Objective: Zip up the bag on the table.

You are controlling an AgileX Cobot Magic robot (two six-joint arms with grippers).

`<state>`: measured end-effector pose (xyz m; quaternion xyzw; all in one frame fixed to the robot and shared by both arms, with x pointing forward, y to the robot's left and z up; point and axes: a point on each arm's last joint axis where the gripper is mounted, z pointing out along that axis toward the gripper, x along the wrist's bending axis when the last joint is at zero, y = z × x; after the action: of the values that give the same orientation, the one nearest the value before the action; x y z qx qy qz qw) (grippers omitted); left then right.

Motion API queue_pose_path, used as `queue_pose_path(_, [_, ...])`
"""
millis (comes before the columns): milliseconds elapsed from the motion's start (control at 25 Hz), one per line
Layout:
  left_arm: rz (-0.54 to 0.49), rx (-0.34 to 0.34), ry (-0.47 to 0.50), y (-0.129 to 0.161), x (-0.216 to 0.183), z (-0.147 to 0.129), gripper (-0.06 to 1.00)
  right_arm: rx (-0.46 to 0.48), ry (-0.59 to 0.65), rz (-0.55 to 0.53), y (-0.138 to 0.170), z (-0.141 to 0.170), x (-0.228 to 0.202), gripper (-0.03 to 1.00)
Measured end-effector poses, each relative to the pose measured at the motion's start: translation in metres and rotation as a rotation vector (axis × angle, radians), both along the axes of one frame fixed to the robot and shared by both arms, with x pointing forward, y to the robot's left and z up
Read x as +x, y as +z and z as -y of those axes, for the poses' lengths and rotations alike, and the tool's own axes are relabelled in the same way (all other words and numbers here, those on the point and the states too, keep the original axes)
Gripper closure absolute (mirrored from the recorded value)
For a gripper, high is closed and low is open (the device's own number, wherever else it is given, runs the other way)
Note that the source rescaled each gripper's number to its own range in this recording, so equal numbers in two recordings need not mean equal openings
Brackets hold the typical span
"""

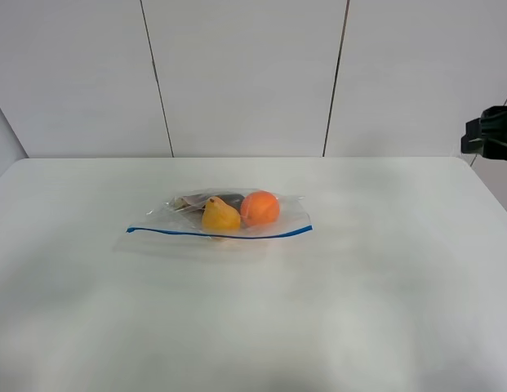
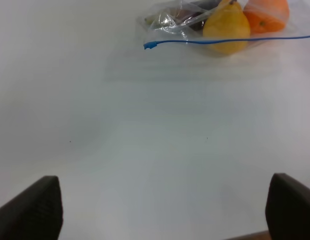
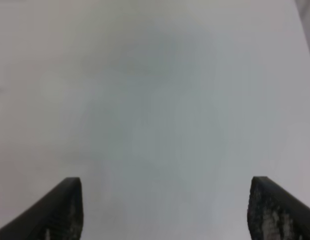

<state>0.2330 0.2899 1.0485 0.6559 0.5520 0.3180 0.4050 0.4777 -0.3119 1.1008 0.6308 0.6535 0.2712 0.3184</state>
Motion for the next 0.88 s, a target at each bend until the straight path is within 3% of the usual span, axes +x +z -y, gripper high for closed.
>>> queue_pose_path(400, [0.0, 0.0, 0.0, 0.0, 0.0, 0.0, -0.05, -0.006, 0.038, 0.267, 0.061, -0.01, -0.079, -0.01])
queue_pose_path(880, [0.0, -0.001, 0.0, 0.0, 0.0, 0.0, -0.05, 0.07, 0.013, 0.526, 0.089, -0.014, -0.195, -0.01])
